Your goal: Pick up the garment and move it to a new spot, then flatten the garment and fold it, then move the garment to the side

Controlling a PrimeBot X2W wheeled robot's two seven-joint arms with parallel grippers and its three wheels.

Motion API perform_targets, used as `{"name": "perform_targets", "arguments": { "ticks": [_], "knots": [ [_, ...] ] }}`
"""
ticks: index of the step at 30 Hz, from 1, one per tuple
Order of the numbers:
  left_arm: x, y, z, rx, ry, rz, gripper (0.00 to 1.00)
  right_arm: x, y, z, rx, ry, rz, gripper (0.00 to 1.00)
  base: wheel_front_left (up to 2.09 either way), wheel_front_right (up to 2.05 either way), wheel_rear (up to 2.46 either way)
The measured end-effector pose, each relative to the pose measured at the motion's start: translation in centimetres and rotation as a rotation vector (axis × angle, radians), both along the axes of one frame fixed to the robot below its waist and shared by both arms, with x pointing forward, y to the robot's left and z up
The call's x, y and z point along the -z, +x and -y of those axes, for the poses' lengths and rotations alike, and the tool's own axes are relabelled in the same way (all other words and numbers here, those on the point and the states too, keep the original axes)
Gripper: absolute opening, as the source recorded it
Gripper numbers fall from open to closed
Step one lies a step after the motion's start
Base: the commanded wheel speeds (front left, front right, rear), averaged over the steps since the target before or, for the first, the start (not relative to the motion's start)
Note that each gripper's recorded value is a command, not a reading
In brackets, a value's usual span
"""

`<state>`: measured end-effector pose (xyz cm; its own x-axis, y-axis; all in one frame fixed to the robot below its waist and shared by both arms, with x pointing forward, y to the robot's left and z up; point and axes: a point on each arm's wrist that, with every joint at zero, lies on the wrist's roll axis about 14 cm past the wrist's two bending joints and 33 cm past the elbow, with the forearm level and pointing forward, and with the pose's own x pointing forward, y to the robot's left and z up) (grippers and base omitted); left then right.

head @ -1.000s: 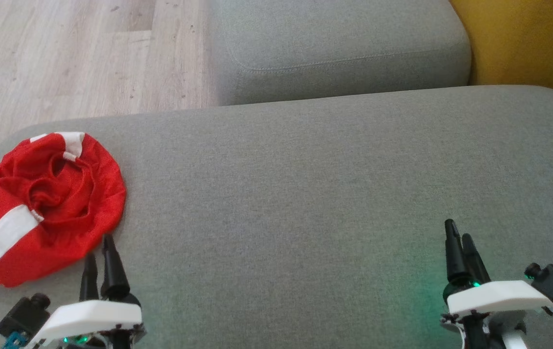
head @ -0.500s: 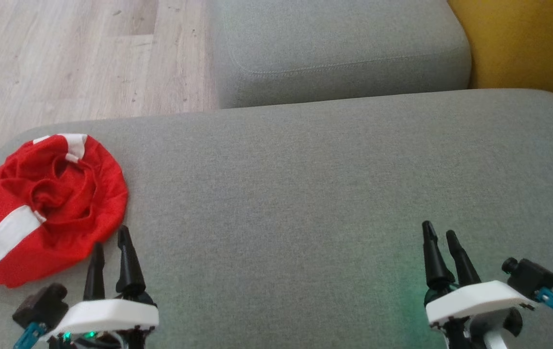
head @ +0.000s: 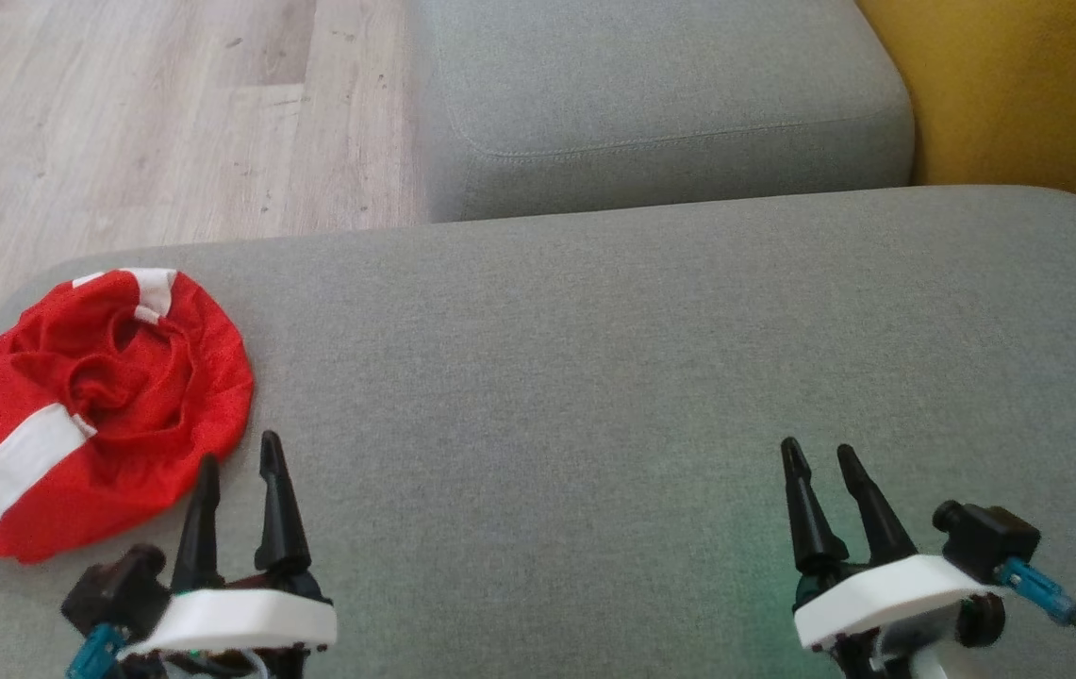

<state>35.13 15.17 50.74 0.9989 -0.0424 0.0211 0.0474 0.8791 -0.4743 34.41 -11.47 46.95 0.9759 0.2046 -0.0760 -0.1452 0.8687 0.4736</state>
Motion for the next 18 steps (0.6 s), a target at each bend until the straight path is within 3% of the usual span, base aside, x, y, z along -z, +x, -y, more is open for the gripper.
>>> {"name": "perform_targets", "arguments": {
  "ticks": [18],
  "knots": [
    [-0.4,-0.7,0.3,-0.023,0.248,0.048,1.0,-1.1,-0.6,-1.6,-0.076,-0.202,0.106,1.0,0.0,0.0,0.0]
  ]
}}
